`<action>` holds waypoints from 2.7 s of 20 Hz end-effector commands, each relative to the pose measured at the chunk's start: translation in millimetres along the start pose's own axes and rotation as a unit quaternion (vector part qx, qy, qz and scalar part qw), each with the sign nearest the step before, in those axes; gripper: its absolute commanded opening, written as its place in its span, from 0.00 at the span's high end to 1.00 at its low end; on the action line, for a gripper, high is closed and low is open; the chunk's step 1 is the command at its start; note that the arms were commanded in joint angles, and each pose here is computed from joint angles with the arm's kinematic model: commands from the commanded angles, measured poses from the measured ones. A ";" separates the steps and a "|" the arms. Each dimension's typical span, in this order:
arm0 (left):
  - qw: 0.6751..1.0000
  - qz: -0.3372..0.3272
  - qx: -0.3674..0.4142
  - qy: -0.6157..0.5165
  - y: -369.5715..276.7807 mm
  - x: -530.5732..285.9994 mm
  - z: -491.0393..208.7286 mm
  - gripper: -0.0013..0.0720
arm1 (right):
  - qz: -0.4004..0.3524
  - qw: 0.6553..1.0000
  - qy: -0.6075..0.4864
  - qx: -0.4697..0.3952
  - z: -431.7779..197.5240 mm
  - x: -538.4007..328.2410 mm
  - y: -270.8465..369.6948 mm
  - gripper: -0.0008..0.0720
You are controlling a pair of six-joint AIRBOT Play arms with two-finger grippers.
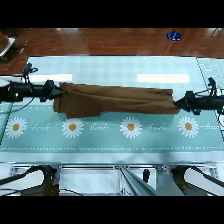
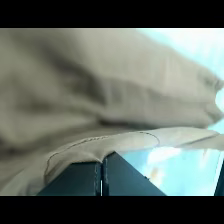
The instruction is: Fold the shirts.
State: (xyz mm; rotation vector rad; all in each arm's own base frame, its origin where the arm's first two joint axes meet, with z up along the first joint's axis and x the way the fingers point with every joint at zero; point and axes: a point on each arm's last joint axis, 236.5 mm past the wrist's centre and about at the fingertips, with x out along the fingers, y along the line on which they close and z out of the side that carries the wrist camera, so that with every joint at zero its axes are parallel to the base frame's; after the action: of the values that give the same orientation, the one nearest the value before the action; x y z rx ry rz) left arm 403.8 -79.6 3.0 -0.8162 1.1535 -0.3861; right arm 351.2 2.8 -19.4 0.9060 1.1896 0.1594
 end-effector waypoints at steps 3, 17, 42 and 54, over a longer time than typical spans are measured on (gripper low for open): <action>1.000 -0.014 0.003 0.016 -18.8 49.5 62.5 0.95 | 0.017 0.999 -0.023 -0.015 54.5 22.7 20.2 0.96; 0.996 0.057 0.000 0.071 33.6 0.1 85.8 0.29 | -0.036 0.999 0.015 0.015 75.4 3.8 -36.7 0.42; 0.986 0.010 0.164 0.033 -91.6 47.9 -11.4 0.31 | -0.022 0.994 0.103 0.013 16.8 90.8 -23.9 0.94; 0.976 -0.020 0.213 0.042 -147.6 115.2 -58.8 0.95 | -0.069 0.985 -0.015 -0.160 -39.6 -52.2 50.6 0.96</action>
State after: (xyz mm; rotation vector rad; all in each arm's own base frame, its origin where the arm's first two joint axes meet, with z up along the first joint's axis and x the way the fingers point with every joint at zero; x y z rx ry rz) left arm 413.4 -236.0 32.1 -0.4607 1.1150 -0.6575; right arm 346.3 20.2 13.8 0.5985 1.2295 0.2246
